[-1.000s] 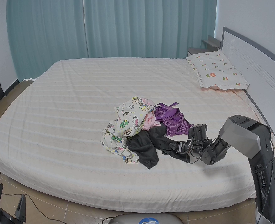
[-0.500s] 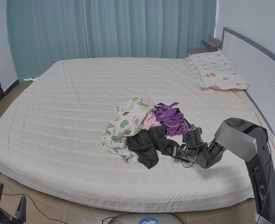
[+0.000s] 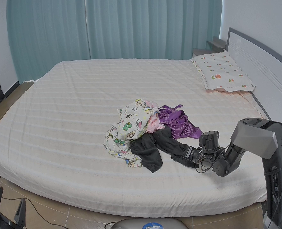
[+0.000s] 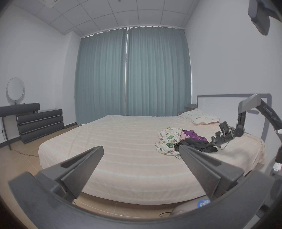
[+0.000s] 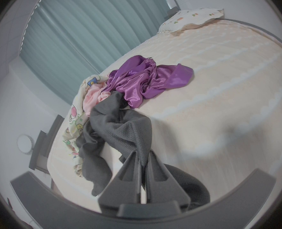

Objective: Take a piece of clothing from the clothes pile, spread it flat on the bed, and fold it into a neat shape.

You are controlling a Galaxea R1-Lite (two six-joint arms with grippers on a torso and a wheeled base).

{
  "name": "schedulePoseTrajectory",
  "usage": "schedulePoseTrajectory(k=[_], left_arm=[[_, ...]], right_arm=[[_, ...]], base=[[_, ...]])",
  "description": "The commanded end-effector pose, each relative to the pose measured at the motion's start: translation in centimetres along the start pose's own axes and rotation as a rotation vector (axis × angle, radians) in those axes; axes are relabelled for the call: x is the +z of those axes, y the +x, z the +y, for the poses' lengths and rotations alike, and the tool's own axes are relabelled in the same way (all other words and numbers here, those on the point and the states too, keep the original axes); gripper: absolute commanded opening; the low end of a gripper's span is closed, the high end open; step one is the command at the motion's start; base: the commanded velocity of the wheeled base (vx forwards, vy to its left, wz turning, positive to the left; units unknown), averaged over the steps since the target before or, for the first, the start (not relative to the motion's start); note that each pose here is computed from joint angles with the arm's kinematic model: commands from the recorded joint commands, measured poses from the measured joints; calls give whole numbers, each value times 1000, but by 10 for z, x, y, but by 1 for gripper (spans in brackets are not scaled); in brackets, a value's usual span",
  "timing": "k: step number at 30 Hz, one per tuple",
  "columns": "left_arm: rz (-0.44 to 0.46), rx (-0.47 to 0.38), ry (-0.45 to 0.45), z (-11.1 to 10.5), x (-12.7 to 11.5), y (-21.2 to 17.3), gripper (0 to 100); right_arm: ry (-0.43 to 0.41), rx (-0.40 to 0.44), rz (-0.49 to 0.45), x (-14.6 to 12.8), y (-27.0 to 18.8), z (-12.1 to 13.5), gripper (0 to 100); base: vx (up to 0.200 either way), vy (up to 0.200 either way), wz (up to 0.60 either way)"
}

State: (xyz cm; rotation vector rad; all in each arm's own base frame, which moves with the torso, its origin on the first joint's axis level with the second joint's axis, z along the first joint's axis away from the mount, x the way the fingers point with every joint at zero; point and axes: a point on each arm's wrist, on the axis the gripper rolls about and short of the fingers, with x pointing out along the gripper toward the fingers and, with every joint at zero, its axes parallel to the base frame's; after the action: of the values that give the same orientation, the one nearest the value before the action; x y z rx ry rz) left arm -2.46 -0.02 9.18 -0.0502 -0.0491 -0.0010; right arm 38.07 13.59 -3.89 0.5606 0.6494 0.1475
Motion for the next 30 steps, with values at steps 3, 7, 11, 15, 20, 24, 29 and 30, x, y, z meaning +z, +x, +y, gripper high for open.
schedulePoseTrajectory(k=[3, 7, 11, 15, 20, 24, 29, 30], left_arm=[[139, -32, -25, -4, 74, 45, 100], [347, -143, 62, -10, 66, 85, 100], [494, -296, 0, -39, 48, 143, 100], [682, -235, -127, -85, 0, 200, 100], [740, -178, -204, -135, -56, 251, 100], [791, -132, -185, -158, -99, 288, 100], [815, -117, -218, -177, -130, 319, 100], [820, -116, -214, -181, -136, 325, 100]], right_arm=[[132, 112, -88, -3, -61, -3, 0], [152, 119, -85, -11, -62, -7, 0], [190, 123, -87, -14, -58, -8, 0], [210, 126, -86, -14, -56, -8, 0], [245, 129, -87, -16, -53, -11, 0], [248, 150, -105, -16, -55, -11, 0], [247, 150, -101, -18, -52, -11, 0], [245, 150, -101, -19, -51, -12, 0]], base=[[0, 0, 0], [0, 0, 0], [0, 0, 0], [0, 0, 0], [0, 0, 0], [0, 0, 0], [0, 0, 0], [0, 0, 0]])
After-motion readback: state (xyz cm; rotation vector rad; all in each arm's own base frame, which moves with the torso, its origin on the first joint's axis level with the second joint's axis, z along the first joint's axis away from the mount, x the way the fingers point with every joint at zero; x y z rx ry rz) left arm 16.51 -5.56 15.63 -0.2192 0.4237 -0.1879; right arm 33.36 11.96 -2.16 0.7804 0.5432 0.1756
